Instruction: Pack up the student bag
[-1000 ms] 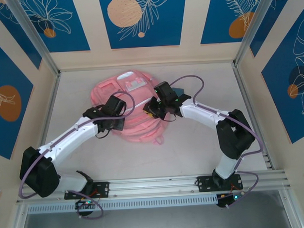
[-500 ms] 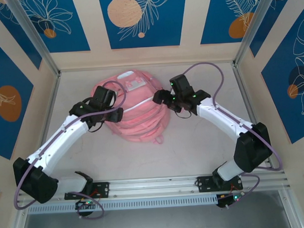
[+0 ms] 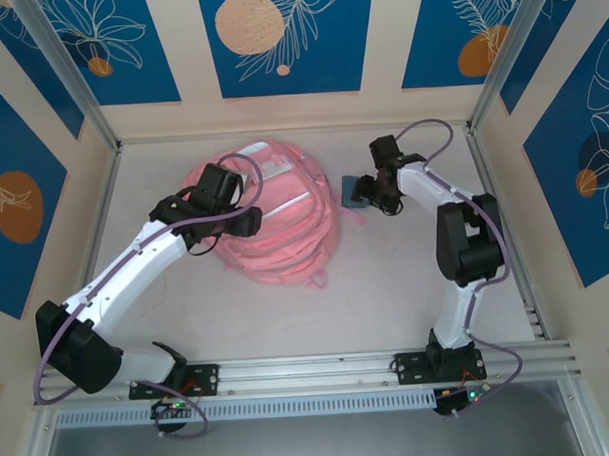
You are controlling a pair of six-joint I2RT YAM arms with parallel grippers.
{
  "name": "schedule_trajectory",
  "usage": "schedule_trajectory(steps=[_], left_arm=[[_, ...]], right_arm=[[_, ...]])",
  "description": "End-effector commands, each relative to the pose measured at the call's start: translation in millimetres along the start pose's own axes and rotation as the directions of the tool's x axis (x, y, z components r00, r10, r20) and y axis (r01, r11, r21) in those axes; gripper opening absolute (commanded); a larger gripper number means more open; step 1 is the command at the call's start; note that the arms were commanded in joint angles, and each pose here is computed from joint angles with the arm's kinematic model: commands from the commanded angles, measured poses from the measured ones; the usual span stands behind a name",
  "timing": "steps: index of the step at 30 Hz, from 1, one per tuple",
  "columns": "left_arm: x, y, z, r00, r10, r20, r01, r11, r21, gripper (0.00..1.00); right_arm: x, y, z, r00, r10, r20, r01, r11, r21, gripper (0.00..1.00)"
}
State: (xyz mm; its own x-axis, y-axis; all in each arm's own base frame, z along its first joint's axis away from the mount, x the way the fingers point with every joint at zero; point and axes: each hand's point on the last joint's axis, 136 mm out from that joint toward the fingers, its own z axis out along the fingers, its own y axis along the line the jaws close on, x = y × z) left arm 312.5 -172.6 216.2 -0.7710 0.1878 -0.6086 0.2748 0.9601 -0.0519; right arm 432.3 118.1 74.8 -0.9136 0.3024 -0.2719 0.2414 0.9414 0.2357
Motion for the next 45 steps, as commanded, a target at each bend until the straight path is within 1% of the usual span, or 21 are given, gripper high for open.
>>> schedule_trajectory(steps=[1,3,8,10,12,15,20,24,28,31,34,37,40,43,45], left_arm=[[-10,7,-12,0.996,-0.061,0.059,0.063,0.997,-0.038,0.71],[-9,12,-15,0.995,-0.075,0.069,0.079,0.995,-0.059,0.74],[-1,34,-25,0.986,-0.133,0.100,0.147,0.977,-0.155,0.84],[2,39,-26,0.984,-0.143,0.106,0.160,0.973,-0.167,0.86],[5,41,-27,0.983,-0.151,0.107,0.168,0.971,-0.170,0.87],[9,42,-27,0.983,-0.153,0.101,0.169,0.971,-0.170,0.87],[13,41,-25,0.984,-0.151,0.091,0.164,0.973,-0.164,0.88],[14,38,-27,0.987,-0.139,0.081,0.149,0.978,-0.148,0.94],[18,35,-29,0.987,-0.136,0.085,0.145,0.983,-0.116,0.98],[21,34,-28,0.986,-0.139,0.090,0.148,0.984,-0.103,1.00],[23,34,-27,0.986,-0.140,0.093,0.149,0.984,-0.099,1.00],[22,33,-27,0.986,-0.135,0.092,0.144,0.985,-0.098,1.00],[22,33,-27,0.986,-0.135,0.093,0.144,0.985,-0.097,1.00],[23,33,-26,0.986,-0.135,0.094,0.144,0.985,-0.097,1.00],[23,33,-25,0.986,-0.137,0.093,0.146,0.985,-0.096,1.00]], right_arm=[[-14,14,5,0.994,-0.105,0.007,0.104,0.992,0.075,0.68],[-17,18,16,0.994,-0.106,-0.015,0.107,0.986,0.126,0.65],[-26,39,42,0.983,-0.182,-0.021,0.182,0.956,0.232,0.65],[-28,44,51,0.976,-0.215,-0.028,0.215,0.939,0.269,0.65],[-27,40,60,0.976,-0.212,-0.054,0.219,0.928,0.301,0.65],[-17,28,71,0.981,-0.162,-0.105,0.187,0.932,0.310,0.64],[15,11,75,0.979,-0.072,-0.190,0.114,0.969,0.219,0.64],[53,-10,64,0.966,-0.004,-0.257,0.046,0.986,0.159,0.65],[92,-28,41,0.955,0.027,-0.296,0.014,0.991,0.135,0.65],[124,-38,26,0.943,0.047,-0.330,-0.002,0.991,0.135,0.66],[158,-40,17,0.928,0.060,-0.367,-0.010,0.990,0.137,0.65],[191,-39,10,0.916,0.039,-0.400,0.022,0.989,0.147,0.64],[215,-41,3,0.905,-0.005,-0.426,0.089,0.980,0.178,0.58],[216,-49,-6,0.915,-0.073,-0.397,0.194,0.943,0.272,0.54],[207,-54,-13,0.921,-0.134,-0.366,0.272,0.894,0.357,0.54]])
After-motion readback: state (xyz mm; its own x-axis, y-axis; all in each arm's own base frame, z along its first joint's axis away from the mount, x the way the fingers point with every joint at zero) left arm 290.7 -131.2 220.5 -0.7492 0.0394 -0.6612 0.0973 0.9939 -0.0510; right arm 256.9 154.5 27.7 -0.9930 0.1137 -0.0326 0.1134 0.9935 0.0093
